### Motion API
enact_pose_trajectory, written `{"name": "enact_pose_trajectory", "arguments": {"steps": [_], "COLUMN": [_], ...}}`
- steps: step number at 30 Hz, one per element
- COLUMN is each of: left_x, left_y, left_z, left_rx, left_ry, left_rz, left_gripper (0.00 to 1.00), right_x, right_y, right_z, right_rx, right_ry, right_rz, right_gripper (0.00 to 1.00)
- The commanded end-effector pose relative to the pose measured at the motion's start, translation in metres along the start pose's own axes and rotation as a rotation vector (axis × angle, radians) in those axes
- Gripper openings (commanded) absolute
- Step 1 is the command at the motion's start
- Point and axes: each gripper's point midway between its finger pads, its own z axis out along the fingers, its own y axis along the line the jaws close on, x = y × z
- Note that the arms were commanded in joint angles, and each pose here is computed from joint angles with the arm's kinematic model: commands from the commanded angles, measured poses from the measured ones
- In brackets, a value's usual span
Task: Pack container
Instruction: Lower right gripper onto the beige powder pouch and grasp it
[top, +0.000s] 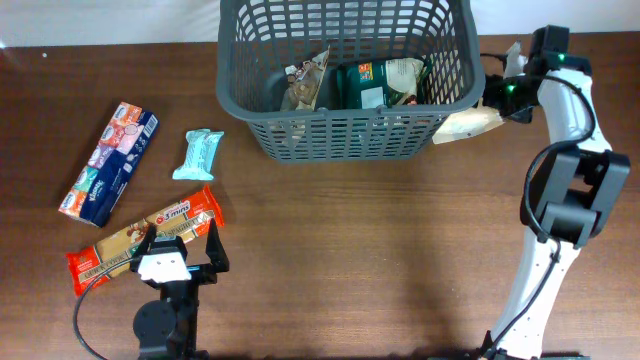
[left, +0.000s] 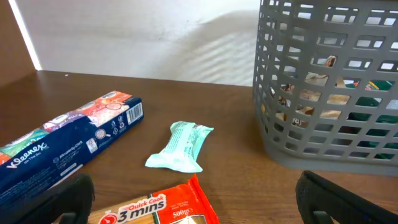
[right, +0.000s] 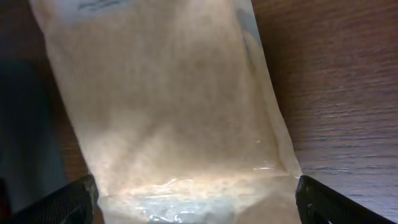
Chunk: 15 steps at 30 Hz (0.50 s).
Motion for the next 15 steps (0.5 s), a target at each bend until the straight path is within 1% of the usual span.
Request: {"name": "enact_pose_trajectory", "arguments": {"steps": [1,4,5,6,7,8,9,10,14,15], "left_x": [0.0007,0.0007,0.0007,0.0007,0.0007,0.0007,0.0006,0.0007,0.0007,0.0007], "left_y": [-0.0023,-0.0023,-0.0023,-0.0023,-0.0023,-0.0023,-0.0023,-0.0023,-0.0023,-0.0023], "left_z": [-0.0002,-0.0002,-0.0002,-0.0002,-0.0002,-0.0002,-0.0002,-0.0002,-0.0002,-0.0002], "left_rx": [0.013,0.013,0.013,0.013,0.013,0.013,0.013,0.013,0.013,0.013], "left_ry": [-0.003,-0.003,-0.003,-0.003,-0.003,-0.003,-0.003,-0.003,-0.003,-0.003], "left_rz": [0.016,0.016,0.016,0.016,0.016,0.016,0.016,0.016,0.016,0.016], "left_gripper": [0.99,0.99,0.99,0.99,0.99,0.99,0.99,0.99,0.99,0.99], "right_x": [-0.0031,-0.0041,-0.0041,-0.0041,-0.0041,-0.0041,-0.0041,-0.0039,-0.0029,-0.0029], "right_y": [-0.0023,-0.0023,-0.0023,-0.0023,-0.0023,-0.0026,-0.0031,-0.0046,-0.0054,-0.0054], "right_z": [-0.0014,-0.0008,-0.0008,-0.0008,-0.0006,-0.0006,-0.0006,-0.0007,-0.0007,-0.0007], "right_rx": [0.013,0.013,0.013,0.013,0.013,0.014,0.017,0.026,0.031,0.031], "right_ry": [-0.014,-0.017,-0.017,-0.017,-0.017,-0.017,-0.017,-0.017,-0.013,-0.013], "right_rz": [-0.013,-0.015,-0.015,-0.015,-0.015,-0.015,-0.014,-0.014,-0.013,-0.013], "right_gripper": [0.99,0.99,0.97,0.93,0.86,0.59,0.51,0.47,0.48,0.42]}}
